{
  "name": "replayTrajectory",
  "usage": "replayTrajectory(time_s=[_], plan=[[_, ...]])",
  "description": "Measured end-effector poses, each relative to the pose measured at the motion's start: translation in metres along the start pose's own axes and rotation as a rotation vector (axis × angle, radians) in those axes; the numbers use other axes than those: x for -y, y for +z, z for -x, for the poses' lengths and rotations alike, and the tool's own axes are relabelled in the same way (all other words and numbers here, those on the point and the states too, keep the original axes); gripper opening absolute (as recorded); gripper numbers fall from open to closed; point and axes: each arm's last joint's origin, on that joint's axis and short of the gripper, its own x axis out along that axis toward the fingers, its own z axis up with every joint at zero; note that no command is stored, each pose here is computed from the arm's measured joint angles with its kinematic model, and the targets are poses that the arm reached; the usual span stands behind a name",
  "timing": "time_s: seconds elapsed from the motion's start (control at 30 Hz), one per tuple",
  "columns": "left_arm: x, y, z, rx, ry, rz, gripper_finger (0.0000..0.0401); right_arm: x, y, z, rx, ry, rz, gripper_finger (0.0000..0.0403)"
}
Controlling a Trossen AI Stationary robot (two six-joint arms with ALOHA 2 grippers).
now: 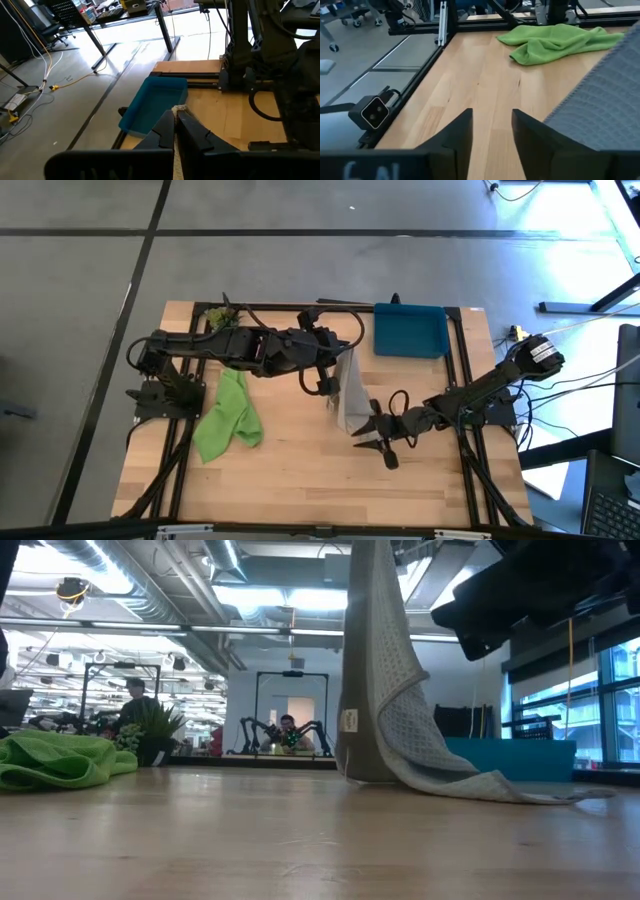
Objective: Roll microfiber towels into tight, uniform cylinder then place into a basket
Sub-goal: Fold the gray microfiber cloth
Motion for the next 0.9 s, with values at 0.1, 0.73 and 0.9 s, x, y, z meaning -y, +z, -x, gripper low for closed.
replayTrajectory(time_s=[0.1,0.73,0.9], plan=[[0.0,0.0,0.0,0.0,0.0,-0.006,0.0,0.003,0.0,0.0,0.011,-0.055,-0.072,0.0151],[0.0,0.0,0.0,0.0,-0.001,-0.034,0.0,0.009,-0.025,-0.015,-0.043,-0.216,-0.253,0.0154],[0.0,0.0,0.0,0.0,-0.001,-0.034,0.0,0.009,-0.031,-0.021,-0.04,-0.215,-0.253,0.0154]])
